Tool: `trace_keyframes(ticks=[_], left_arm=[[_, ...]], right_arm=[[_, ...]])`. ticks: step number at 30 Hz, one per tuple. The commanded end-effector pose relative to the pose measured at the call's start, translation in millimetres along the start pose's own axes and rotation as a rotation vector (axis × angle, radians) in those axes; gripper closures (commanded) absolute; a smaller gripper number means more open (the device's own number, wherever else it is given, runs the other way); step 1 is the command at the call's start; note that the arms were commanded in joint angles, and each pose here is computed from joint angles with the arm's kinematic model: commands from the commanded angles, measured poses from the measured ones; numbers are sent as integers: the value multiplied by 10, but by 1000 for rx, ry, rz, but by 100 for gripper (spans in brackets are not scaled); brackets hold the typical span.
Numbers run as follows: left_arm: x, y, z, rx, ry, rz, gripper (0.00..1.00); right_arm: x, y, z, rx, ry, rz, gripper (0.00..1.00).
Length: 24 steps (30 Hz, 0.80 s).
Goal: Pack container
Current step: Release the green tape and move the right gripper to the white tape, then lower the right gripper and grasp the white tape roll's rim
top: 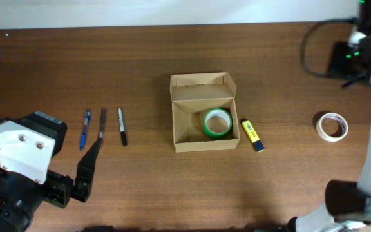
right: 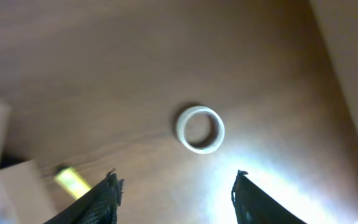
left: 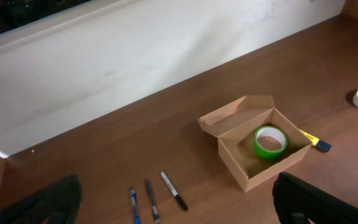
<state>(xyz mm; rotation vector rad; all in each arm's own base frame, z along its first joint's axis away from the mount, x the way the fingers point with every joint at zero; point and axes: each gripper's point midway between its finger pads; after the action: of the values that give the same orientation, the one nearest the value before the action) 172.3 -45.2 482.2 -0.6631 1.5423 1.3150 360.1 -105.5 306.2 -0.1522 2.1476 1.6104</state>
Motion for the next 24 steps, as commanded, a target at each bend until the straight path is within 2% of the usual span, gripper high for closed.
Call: trace_keyframes(ticks=[1,6,11,19,24], left_arm=[[-2,-5,11,-5,-14,1,1],[2,-5,10,-5,-13,3,1],[1,-5,11,-5,-24,2,1],[4,-5,10,-5,-40,4,1],[21,-5,7,-3,-41,10,1]], right_arm=[[197,-478,-350,36,-130,133,41],[570,-1170,-515,16,-190,266,34],[1026,-1728,-355,-5,-166,366,23],[1487,-2244,-6,-112,-154,400,22],[1558,-2349,85,-149,-140,387,23]])
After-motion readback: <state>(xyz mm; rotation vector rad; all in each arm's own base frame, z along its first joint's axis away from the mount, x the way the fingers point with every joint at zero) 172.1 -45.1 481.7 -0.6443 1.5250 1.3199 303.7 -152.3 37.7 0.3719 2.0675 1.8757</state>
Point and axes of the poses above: each gripper's point midway between its finger pads, its own y axis back along the fingers, its own z axis along the line the jaws close on, x = y × z, and after that the axes turned 8 degrees about y, right-handed
